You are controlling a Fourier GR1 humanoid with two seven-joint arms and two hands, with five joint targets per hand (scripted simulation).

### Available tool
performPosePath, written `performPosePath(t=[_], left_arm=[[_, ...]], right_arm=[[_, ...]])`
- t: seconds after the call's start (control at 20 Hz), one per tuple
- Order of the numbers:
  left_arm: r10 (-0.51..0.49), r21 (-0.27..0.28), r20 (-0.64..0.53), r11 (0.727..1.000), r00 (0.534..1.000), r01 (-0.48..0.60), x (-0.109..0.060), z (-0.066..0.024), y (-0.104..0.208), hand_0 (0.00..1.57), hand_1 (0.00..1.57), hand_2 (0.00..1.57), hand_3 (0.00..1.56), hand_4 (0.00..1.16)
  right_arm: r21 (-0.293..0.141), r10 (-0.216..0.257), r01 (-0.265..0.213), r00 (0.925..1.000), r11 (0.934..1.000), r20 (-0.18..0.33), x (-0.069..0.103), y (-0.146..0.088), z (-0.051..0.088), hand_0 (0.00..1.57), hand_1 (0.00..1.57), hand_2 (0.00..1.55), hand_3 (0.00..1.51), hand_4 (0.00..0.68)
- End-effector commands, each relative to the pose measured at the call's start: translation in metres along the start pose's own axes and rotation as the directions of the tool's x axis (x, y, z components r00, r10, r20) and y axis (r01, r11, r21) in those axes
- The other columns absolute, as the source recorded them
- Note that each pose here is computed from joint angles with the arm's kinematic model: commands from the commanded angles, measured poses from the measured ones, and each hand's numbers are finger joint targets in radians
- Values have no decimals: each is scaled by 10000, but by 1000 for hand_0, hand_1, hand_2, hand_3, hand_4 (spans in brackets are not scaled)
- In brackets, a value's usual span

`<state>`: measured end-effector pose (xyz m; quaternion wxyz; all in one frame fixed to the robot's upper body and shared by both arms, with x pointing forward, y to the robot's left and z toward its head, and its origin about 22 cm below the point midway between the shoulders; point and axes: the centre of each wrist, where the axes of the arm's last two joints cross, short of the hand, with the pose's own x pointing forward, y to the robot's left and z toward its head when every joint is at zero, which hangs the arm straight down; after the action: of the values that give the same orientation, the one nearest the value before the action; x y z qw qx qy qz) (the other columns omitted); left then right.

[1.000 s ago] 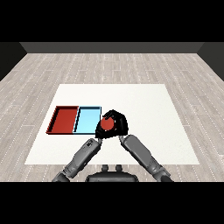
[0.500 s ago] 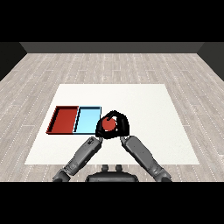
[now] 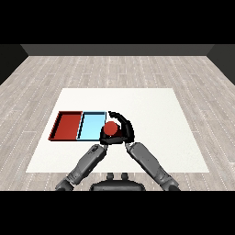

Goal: Pick the red can and put it in the red box

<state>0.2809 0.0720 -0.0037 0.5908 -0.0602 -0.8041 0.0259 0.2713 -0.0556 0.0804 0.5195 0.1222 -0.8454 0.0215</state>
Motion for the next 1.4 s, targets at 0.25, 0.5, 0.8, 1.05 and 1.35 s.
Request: performPosePath(t=[0.25,0.5,0.8,1.05,1.35], left_arm=[[-121,399,180,9991,9998,114,118,-7,-95,1571,1571,1571,1496,1135],[-463,535,250,9976,9986,449,158,-106,-21,1571,1571,1571,1483,1135],[-574,720,209,9958,9981,557,96,-104,187,1571,1571,1571,1467,1129],[-768,849,383,9937,9963,733,35,-90,135,1571,1571,1558,1467,1132],[-1209,1506,737,9826,9899,1088,135,-158,683,1571,1571,1571,1484,1135]], right_arm=[[-127,156,-159,9995,9998,-263,-96,22,30,0,0,0,0,0],[-300,193,-207,9988,9993,-457,-68,-174,56,0,0,0,0,0],[-561,-381,359,9985,9978,-381,-13,-366,93,0,0,0,0,0],[-578,-329,341,9992,9977,208,433,-663,144,0,0,0,0,0],[-1262,-853,864,9963,9882,141,315,-1029,367,0,0,0,0,0]])
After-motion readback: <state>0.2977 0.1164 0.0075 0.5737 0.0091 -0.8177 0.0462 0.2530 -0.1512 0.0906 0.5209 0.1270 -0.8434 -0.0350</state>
